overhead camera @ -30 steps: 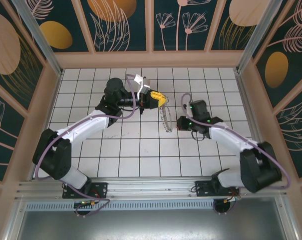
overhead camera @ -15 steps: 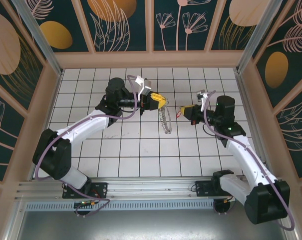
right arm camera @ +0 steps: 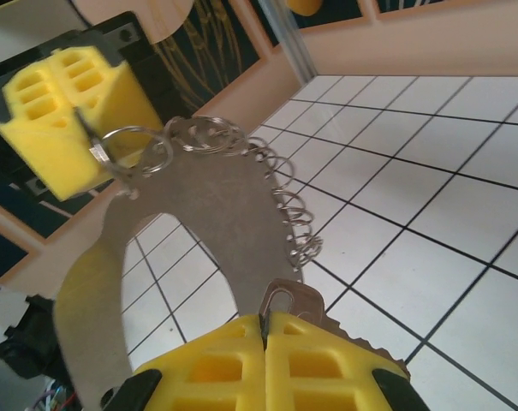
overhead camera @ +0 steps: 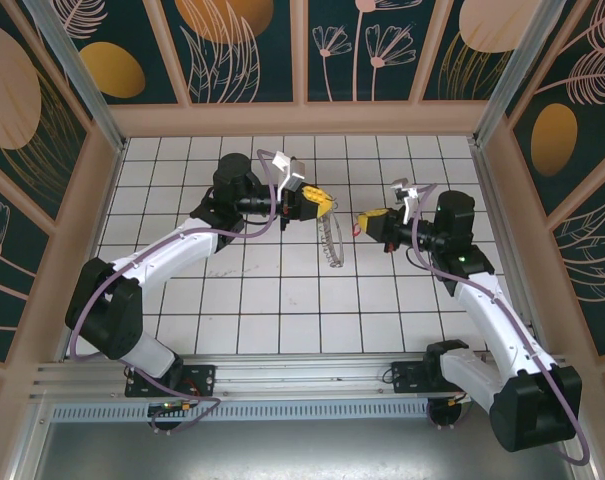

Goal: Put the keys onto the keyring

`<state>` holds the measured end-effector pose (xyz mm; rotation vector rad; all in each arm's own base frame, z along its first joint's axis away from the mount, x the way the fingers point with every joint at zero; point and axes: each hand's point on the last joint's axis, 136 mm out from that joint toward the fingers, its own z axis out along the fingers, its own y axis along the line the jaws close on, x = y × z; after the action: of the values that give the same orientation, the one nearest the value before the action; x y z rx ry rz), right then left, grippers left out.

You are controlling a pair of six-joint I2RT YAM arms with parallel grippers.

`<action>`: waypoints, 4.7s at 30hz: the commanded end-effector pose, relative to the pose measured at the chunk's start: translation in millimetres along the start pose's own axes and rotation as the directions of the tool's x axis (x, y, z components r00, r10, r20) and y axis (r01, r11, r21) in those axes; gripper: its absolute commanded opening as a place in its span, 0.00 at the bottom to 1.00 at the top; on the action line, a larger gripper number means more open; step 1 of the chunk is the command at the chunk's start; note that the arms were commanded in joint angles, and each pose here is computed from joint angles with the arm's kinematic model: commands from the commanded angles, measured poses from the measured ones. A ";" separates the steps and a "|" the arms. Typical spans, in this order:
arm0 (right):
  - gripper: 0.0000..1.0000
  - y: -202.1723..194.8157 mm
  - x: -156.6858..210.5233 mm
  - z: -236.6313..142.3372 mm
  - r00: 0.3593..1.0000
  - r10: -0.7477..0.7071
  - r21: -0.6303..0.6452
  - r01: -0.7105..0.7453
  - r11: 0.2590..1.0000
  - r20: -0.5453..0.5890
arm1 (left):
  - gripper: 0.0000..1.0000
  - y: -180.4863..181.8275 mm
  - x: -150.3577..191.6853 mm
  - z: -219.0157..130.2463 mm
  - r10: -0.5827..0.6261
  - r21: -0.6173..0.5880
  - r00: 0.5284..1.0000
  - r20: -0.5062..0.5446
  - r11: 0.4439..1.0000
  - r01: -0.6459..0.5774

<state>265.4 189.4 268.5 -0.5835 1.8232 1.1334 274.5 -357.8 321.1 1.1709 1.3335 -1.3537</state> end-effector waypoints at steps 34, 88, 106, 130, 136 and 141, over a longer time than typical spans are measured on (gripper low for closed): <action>0.19 -125.3 187.9 47.2 0.809 0.485 0.683 -0.149 0.715 -0.332 | 0.00 -25.7 -31.2 -8.6 0.073 0.024 0.995 0.068 0.997 -0.075; 0.30 -124.0 192.7 24.5 0.763 0.635 0.762 -0.341 0.550 -0.116 | 0.00 -28.1 -27.7 -7.1 0.091 0.051 0.993 0.070 0.994 -0.094; 0.30 -126.2 204.8 23.2 0.748 0.652 0.769 -0.342 0.540 -0.126 | 0.00 -27.9 -27.5 -7.1 0.087 0.051 0.993 0.073 0.994 -0.091; 0.22 -128.0 211.7 28.2 0.737 0.661 0.763 -0.344 0.547 -0.141 | 0.00 -26.7 -24.9 -7.0 0.086 0.049 0.994 0.072 0.995 -0.090; 0.11 -128.6 214.0 28.8 0.733 0.664 0.764 -0.342 0.547 -0.147 | 0.00 -27.1 -25.3 -7.2 0.088 0.048 0.993 0.073 0.995 -0.092; 0.00 -128.1 209.0 27.6 0.744 0.652 0.764 -0.334 0.553 -0.147 | 0.00 -27.2 -25.5 -7.5 0.088 0.046 0.993 0.074 0.995 -0.091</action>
<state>271.3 168.9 24.3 0.2176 2.7107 0.5586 261.9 -351.6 337.1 1.1678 1.2699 -1.3627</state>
